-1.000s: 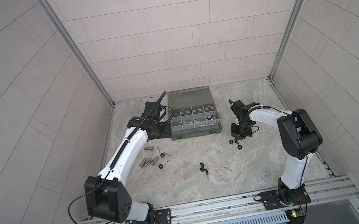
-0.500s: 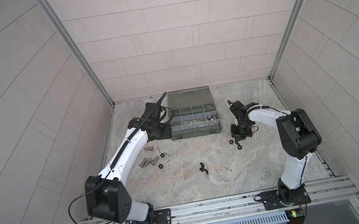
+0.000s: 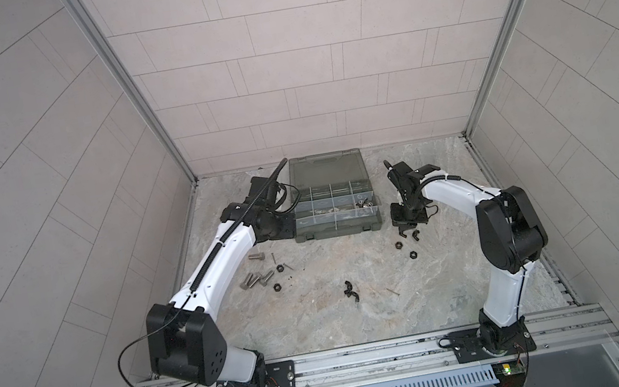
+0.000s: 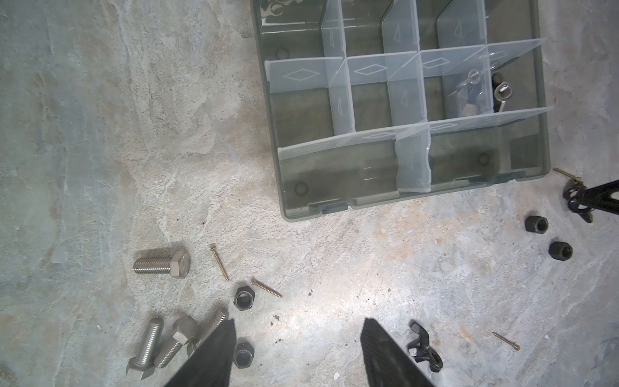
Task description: Sort the screws and nuts into containers
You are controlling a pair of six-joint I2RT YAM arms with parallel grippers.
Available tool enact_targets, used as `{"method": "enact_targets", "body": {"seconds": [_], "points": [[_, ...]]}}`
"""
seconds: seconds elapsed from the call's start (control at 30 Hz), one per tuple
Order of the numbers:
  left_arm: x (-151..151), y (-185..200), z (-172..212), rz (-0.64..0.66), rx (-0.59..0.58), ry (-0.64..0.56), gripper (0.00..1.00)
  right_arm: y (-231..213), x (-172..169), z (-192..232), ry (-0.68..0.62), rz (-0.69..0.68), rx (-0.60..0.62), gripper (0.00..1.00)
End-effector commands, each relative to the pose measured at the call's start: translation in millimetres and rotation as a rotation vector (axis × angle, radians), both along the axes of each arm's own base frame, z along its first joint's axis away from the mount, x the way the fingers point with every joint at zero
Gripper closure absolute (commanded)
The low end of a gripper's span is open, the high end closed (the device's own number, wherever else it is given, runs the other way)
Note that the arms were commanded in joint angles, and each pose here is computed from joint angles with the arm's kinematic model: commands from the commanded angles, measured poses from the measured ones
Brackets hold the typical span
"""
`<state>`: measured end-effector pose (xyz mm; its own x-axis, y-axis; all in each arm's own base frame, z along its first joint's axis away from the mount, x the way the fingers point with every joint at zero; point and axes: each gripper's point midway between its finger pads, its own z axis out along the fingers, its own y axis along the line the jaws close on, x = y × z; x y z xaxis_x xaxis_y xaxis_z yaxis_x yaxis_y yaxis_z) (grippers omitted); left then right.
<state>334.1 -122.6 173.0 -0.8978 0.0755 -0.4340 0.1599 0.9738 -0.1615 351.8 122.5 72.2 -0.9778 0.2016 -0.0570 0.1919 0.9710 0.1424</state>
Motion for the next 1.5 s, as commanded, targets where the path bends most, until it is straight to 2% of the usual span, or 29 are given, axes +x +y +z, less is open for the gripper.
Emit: {"method": "enact_targets", "body": {"seconds": [0.0,0.2,0.43,0.73,0.8,0.97,1.1,1.3,1.47], "points": [[2.4,-8.0,4.2,-0.033,-0.040,-0.005,0.34,9.4,5.3,10.8,-0.001,0.035,-0.028,0.96],[4.6,-38.8,19.6,-0.134,-0.191,-0.023,0.30,35.1,29.5,31.7,-0.056,0.059,0.011,0.96],[3.9,-70.9,37.6,-0.220,-0.374,-0.032,0.30,56.4,49.3,33.6,-0.084,0.076,0.053,0.96],[0.9,-69.1,38.8,-0.224,-0.368,-0.044,0.29,70.8,67.2,19.1,-0.093,0.087,0.080,0.95],[0.2,-67.7,38.8,-0.225,-0.359,-0.045,0.29,73.3,69.1,16.8,-0.089,0.090,0.090,0.92],[-0.6,-65.7,38.1,-0.224,-0.347,-0.046,0.29,79.2,72.6,22.3,-0.101,0.101,0.117,0.79],[0.1,-64.7,37.7,-0.221,-0.340,-0.046,0.28,77.3,75.3,36.4,-0.132,0.105,0.126,0.78],[2.6,-65.3,37.3,-0.210,-0.345,-0.044,0.28,44.2,65.9,46.1,-0.135,0.062,0.079,0.78],[6.1,-69.0,36.0,-0.195,-0.367,-0.033,0.28,2.6,44.5,32.4,-0.088,0.001,0.006,0.78]]}}
